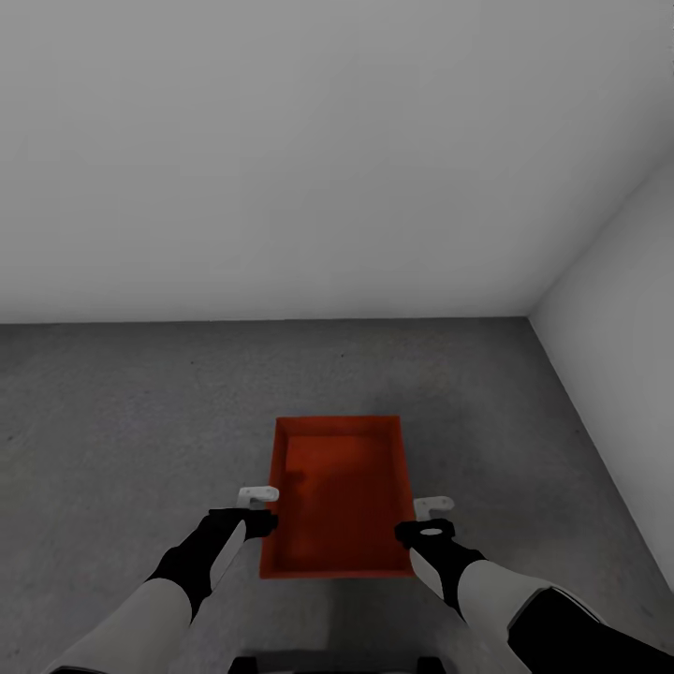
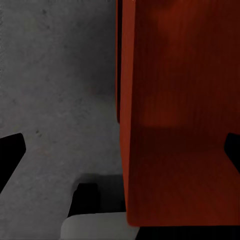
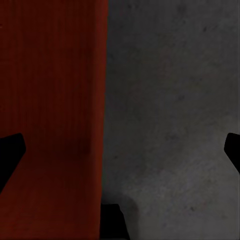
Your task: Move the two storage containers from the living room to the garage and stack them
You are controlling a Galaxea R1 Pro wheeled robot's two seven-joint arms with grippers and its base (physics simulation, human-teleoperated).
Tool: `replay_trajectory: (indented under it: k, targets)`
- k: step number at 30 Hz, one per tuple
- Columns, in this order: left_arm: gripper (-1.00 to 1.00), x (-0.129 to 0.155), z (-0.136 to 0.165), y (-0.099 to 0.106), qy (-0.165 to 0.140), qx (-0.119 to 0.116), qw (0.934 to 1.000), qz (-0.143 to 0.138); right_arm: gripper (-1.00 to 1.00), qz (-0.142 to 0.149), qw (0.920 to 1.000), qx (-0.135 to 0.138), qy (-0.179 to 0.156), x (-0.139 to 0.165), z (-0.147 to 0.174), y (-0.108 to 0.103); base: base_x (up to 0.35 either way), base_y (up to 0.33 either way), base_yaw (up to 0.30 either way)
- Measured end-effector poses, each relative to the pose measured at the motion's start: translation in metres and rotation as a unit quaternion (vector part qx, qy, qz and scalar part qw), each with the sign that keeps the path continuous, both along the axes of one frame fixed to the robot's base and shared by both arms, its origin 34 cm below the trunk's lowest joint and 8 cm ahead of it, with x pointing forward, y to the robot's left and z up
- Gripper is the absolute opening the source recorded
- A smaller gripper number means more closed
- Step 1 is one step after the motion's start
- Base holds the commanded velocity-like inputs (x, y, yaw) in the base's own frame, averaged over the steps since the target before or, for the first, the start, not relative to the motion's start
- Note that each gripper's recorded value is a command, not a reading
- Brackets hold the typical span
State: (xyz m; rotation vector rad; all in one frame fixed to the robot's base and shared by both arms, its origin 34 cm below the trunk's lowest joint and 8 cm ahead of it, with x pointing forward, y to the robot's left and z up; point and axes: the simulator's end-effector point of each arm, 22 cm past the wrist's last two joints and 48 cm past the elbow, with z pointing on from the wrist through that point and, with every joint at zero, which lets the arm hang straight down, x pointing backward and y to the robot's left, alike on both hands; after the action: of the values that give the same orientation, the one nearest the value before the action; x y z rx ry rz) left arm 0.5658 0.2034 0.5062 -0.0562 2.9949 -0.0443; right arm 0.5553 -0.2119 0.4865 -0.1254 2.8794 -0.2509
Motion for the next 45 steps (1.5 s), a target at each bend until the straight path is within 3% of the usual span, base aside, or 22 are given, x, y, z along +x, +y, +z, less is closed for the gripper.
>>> replay_trajectory:
  k: [25,45]
  targets:
    - [1.0,-0.002,0.014,0.0,-0.001,0.0,1.0,0.0,1.0,0.0,1.0,0.0,0.0,-0.002,0.014,0.0,-0.003,0.0,0.0]
    - [1.0,-0.001,0.014,0.001,-0.001,0.002,1.0,-0.001,1.0,0.001,1.0,-0.001,0.0,-0.001,0.014,-0.001,-0.316,0.0,0.0]
